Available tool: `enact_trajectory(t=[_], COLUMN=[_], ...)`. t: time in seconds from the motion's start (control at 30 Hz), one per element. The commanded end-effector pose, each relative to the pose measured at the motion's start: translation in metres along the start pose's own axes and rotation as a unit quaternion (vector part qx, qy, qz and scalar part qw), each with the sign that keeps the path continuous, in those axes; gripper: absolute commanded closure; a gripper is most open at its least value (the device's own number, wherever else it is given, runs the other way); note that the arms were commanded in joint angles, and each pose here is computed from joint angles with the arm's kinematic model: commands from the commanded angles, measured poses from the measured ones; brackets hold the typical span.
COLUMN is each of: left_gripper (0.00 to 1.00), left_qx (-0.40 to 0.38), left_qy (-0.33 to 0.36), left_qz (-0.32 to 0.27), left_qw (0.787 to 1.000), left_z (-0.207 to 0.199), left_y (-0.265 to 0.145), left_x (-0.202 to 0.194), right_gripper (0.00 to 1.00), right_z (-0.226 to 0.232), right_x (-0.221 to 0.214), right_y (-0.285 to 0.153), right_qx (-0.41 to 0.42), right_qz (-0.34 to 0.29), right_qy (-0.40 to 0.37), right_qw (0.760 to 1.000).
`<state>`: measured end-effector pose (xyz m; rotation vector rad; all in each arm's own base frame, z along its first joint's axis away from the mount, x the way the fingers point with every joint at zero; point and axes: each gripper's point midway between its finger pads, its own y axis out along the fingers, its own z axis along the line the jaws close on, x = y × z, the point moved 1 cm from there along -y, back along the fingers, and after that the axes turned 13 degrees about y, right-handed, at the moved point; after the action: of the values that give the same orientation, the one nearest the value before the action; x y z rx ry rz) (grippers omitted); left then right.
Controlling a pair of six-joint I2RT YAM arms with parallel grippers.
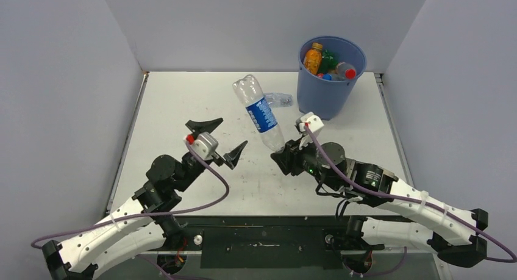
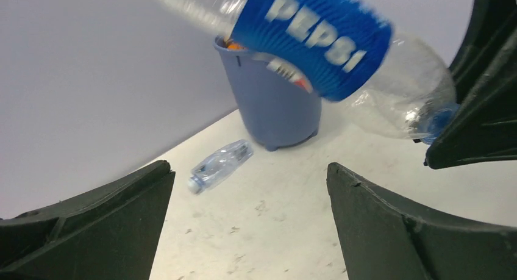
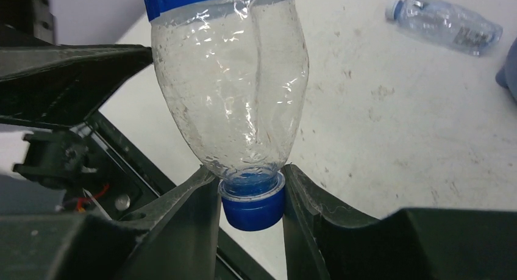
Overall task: Put the plastic bottles in the bin
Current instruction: Pick up the plastic bottle at the center of the board.
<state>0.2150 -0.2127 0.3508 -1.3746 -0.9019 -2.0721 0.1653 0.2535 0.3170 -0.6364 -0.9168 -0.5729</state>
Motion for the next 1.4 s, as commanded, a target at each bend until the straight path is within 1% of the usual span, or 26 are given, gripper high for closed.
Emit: enact_trajectory(t=[0.0,0.07,0.13,0.17,0.2,0.33,0.47,0.53,0.6,0.77,0.9,0.93,1.0,1.07,1.27,1.33,1.37], left_gripper=[0.04,0.04,0.04,0.04,0.04,0.04,0.04,0.04,0.04,0.04,0.00,0.06,0.13,0.18,0.27,0.34,0.36], left_qx=[0.031,0.025,0.021,0.012,0.002,-0.038,-0.089,-0.111,-0.129,-0.171,-0.185,-0.190,-0.196,-0.196,-0.183,-0.178,-0.178], left_qy=[0.235,0.323,0.413,0.457,0.484,0.543,0.604,0.624,0.637,0.652,0.654,0.656,0.662,0.668,0.663,0.663,0.664], left_qz=[0.039,0.047,0.049,0.055,0.060,0.060,0.075,0.078,0.078,0.084,0.083,0.083,0.085,0.087,0.085,0.090,0.090], left_qw=[0.971,0.945,0.909,0.888,0.873,0.837,0.789,0.770,0.756,0.734,0.729,0.726,0.719,0.713,0.721,0.721,0.721], left_z=[0.017,0.014,0.011,0.010,0.007,-0.001,-0.012,-0.018,-0.022,-0.037,-0.047,-0.050,-0.055,-0.057,-0.056,-0.054,-0.054], left_y=[-0.013,-0.020,-0.025,-0.027,-0.027,-0.026,-0.019,-0.017,-0.015,-0.014,-0.010,-0.009,-0.007,-0.005,-0.002,-0.002,-0.002], left_x=[0.007,0.003,-0.002,-0.005,-0.007,-0.013,-0.027,-0.033,-0.037,-0.054,-0.060,-0.062,-0.064,-0.065,-0.060,-0.061,-0.061], right_gripper=[0.95,0.95,0.95,0.95,0.95,0.95,0.95,0.95,0.95,0.95,0.95,0.95,0.95,0.95,0.95,0.95,0.95], right_z=[-0.019,-0.020,-0.018,-0.016,-0.014,-0.012,-0.005,-0.003,-0.004,-0.002,0.003,0.005,0.006,0.007,0.007,0.008,0.008], right_x=[-0.034,-0.037,-0.043,-0.047,-0.051,-0.065,-0.079,-0.085,-0.089,-0.087,-0.086,-0.087,-0.087,-0.087,-0.083,-0.081,-0.080], right_y=[-0.010,-0.010,-0.008,-0.007,-0.007,-0.003,-0.002,-0.003,-0.005,-0.014,-0.018,-0.019,-0.022,-0.023,-0.026,-0.025,-0.025], right_qx=[-0.048,-0.052,-0.046,-0.041,-0.035,-0.030,-0.008,-0.002,-0.003,0.003,0.019,0.024,0.029,0.029,0.030,0.029,0.029], right_qz=[0.101,0.119,0.145,0.158,0.171,0.210,0.249,0.270,0.285,0.303,0.318,0.320,0.324,0.325,0.317,0.312,0.310], right_qy=[-0.021,-0.023,-0.022,-0.021,-0.021,-0.025,-0.028,-0.033,-0.040,-0.055,-0.063,-0.065,-0.069,-0.071,-0.071,-0.069,-0.068], right_qw=[0.993,0.991,0.988,0.986,0.984,0.977,0.968,0.962,0.958,0.951,0.946,0.945,0.943,0.943,0.945,0.947,0.948])
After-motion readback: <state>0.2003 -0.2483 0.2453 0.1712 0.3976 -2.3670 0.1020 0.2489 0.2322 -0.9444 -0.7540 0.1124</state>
